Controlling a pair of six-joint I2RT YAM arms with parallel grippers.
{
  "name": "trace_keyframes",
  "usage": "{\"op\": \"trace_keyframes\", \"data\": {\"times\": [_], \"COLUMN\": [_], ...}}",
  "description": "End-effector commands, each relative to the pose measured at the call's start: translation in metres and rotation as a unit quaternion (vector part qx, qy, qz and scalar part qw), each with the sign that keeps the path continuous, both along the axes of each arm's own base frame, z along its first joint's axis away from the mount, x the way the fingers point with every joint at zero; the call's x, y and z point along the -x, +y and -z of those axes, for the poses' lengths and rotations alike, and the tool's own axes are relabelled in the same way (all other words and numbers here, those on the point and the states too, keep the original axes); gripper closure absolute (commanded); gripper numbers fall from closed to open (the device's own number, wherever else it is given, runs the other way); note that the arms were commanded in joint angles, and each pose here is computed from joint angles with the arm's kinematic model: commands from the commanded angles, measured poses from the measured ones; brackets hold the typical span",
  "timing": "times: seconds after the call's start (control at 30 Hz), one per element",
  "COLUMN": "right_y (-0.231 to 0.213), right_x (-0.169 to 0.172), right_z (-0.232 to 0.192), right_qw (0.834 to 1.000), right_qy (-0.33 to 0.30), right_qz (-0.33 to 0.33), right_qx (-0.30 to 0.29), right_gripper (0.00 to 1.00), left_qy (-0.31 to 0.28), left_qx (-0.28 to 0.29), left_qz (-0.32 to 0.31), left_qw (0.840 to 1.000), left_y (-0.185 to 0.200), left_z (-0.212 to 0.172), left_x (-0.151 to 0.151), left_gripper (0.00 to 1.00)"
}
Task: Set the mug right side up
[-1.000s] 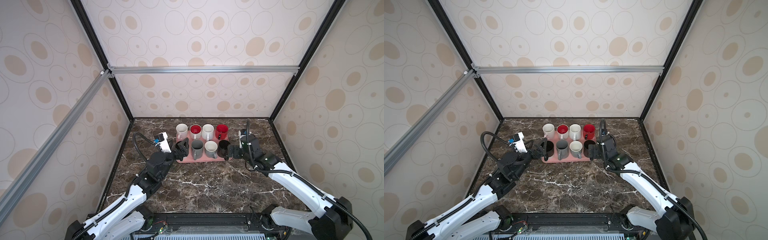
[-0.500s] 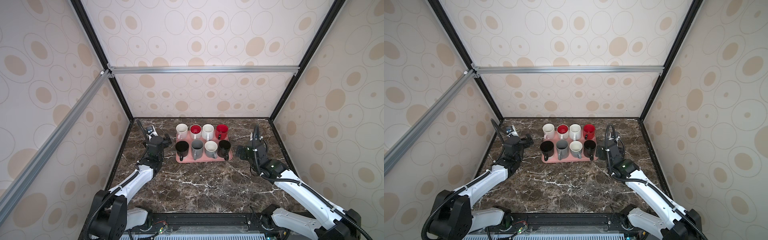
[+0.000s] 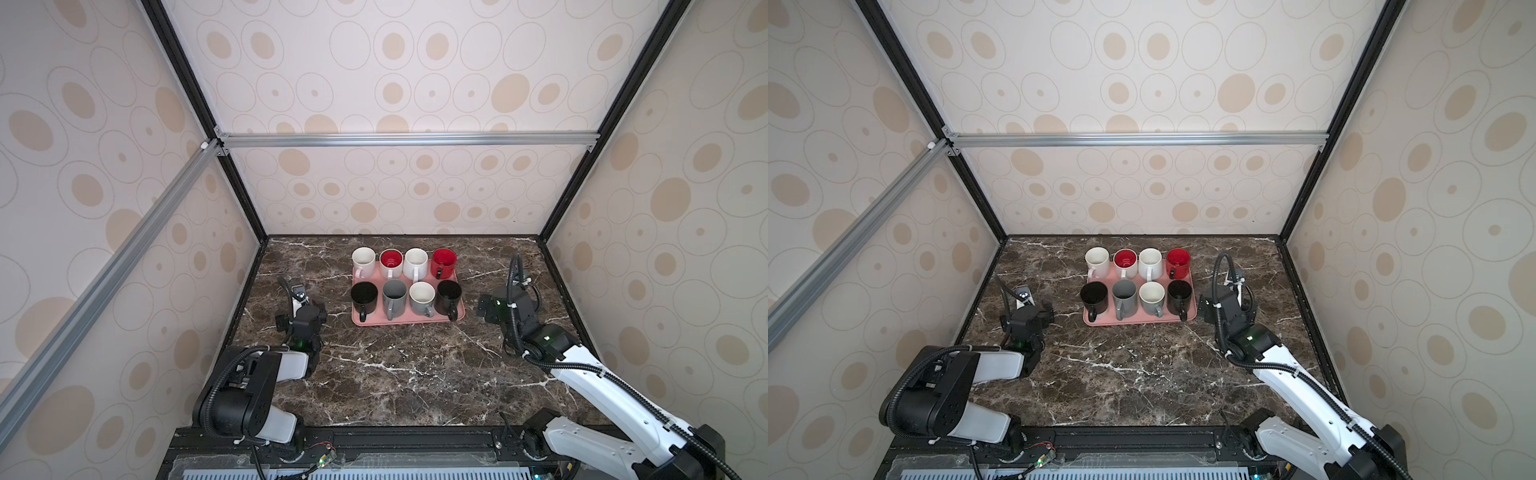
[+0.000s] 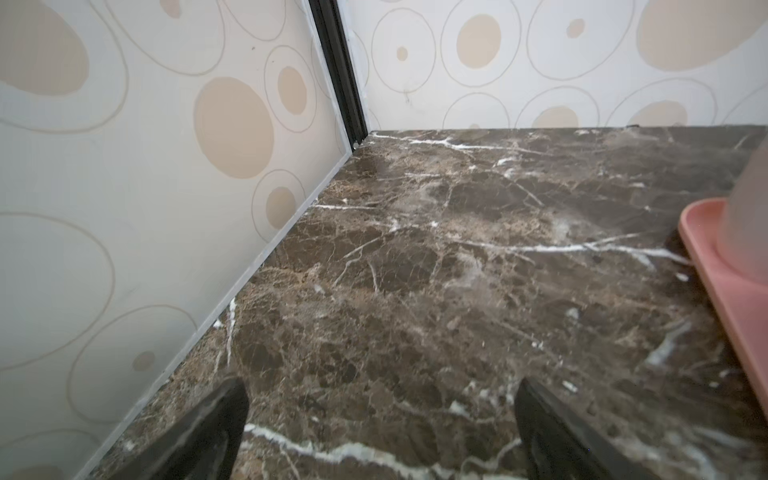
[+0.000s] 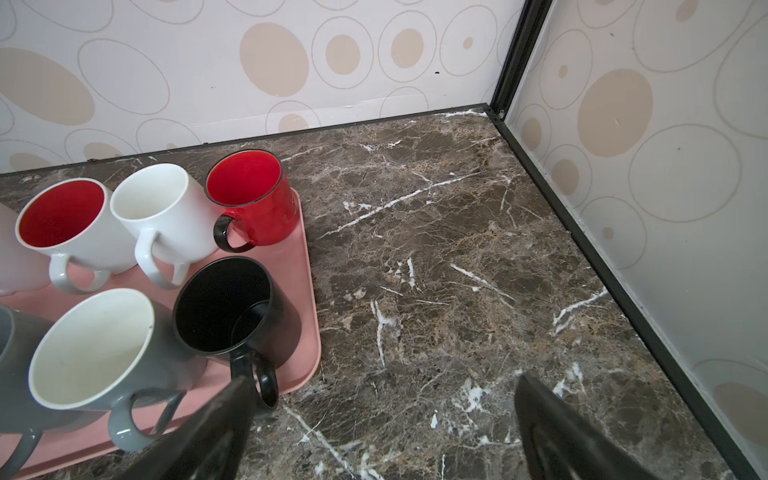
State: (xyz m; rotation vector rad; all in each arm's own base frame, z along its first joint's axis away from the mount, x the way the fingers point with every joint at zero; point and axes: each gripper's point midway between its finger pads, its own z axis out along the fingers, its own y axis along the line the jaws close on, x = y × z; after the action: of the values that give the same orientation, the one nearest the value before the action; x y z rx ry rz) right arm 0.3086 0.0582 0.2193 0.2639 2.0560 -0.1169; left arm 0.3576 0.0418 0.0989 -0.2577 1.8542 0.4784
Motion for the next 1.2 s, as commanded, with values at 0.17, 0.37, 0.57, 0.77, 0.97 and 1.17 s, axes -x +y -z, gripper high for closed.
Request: {"op": "trace_keyframes", "data": {"times": [0.17, 0.37, 0.57, 0.77, 0.97, 1.17], "right_y": [-0.019, -0.041, -0.074, -0.11, -0.1, -0.096], "right_x": [-0.009, -0.021, -0.036, -0.04, -0.062, -0.077], "right_z": [-0.001, 0.011, 0.023, 0.056, 0.088, 0.113], "right_qw": [0.999, 0.998, 0.997, 0.996, 0.998, 0.998], "right_qy": [-0.046, -0.044, -0.056, -0.021, -0.034, -0.047], "right_qz": [0.009, 0.028, 0.053, 0.076, 0.026, 0.014], "right_qx": [-0.021, -0.042, 0.004, 0.033, 0.046, 0.035], "right_gripper": [0.0, 0.0, 0.0, 0.0, 0.0, 0.0], "left_qy": [-0.104, -0.129, -0.127, -0.129, -0.128, -0.128], "left_qx": [0.017, 0.023, 0.025, 0.024, 0.024, 0.024], "left_qz": [0.051, 0.075, 0.069, 0.07, 0.071, 0.071], "left_qw": [0.993, 0.988, 0.989, 0.989, 0.989, 0.989], "left_y": [-0.004, -0.005, -0.003, -0.003, -0.003, -0.003], "left_z": [-0.038, -0.035, -0.035, -0.036, -0.035, -0.035], "left_x": [-0.017, -0.009, -0.008, -0.008, -0.008, -0.008], "left_gripper": [0.01, 0.0, 0.01, 0.01, 0.01, 0.01]}}
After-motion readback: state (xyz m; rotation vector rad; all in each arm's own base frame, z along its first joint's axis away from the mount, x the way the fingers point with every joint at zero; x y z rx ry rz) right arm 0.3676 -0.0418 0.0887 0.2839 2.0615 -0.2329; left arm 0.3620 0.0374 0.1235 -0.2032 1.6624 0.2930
